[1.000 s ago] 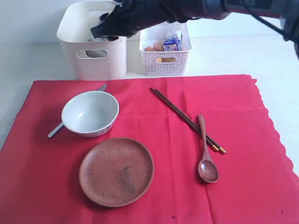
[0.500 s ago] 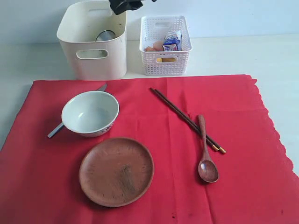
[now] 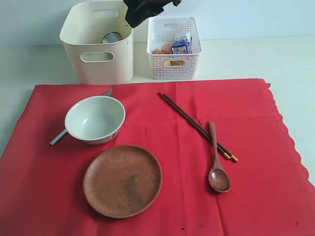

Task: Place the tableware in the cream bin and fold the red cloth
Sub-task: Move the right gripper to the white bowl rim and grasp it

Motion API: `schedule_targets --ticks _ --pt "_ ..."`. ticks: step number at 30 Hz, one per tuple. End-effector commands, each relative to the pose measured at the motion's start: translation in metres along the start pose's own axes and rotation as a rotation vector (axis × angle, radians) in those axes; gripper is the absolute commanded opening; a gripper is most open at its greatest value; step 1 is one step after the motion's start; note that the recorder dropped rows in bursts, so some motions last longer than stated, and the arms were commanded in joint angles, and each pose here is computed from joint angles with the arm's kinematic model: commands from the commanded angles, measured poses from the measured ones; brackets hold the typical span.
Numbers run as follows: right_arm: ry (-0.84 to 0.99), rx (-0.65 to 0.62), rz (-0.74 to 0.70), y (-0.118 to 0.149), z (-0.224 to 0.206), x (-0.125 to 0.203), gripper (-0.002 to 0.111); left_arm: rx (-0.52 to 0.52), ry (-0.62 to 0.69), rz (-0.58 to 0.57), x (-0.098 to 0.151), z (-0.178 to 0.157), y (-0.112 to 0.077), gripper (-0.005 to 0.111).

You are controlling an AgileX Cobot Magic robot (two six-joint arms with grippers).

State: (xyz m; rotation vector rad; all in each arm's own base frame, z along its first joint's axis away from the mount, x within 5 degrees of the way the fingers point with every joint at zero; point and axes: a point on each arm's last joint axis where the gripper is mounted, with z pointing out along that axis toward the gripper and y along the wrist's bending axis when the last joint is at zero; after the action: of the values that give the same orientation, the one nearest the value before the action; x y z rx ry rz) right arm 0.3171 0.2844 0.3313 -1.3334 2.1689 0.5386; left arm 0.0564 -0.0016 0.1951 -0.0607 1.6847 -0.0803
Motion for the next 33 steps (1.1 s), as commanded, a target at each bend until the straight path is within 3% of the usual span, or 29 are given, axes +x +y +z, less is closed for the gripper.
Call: schedule_targets --ticks 1,11,20,33 --pt "0.024 -0.049 0.04 0.003 0.016 0.014 0.05 0.001 -0.006 -0.008 0.0 -0.001 0.0 0.003" --pt "0.129 -0.216 0.164 0.011 0.094 0.043 0.05 0.001 -0.006 -0.008 0.0 -0.001 0.0 0.003" --pt "0.15 -0.172 0.143 0.025 0.16 0.058 0.05 0.001 -0.006 -0.008 0.0 -0.001 0.0 0.003" --pt "0.214 -0.13 0.124 0.016 0.196 0.081 0.05 0.001 -0.006 -0.008 0.0 -0.001 0.0 0.003"
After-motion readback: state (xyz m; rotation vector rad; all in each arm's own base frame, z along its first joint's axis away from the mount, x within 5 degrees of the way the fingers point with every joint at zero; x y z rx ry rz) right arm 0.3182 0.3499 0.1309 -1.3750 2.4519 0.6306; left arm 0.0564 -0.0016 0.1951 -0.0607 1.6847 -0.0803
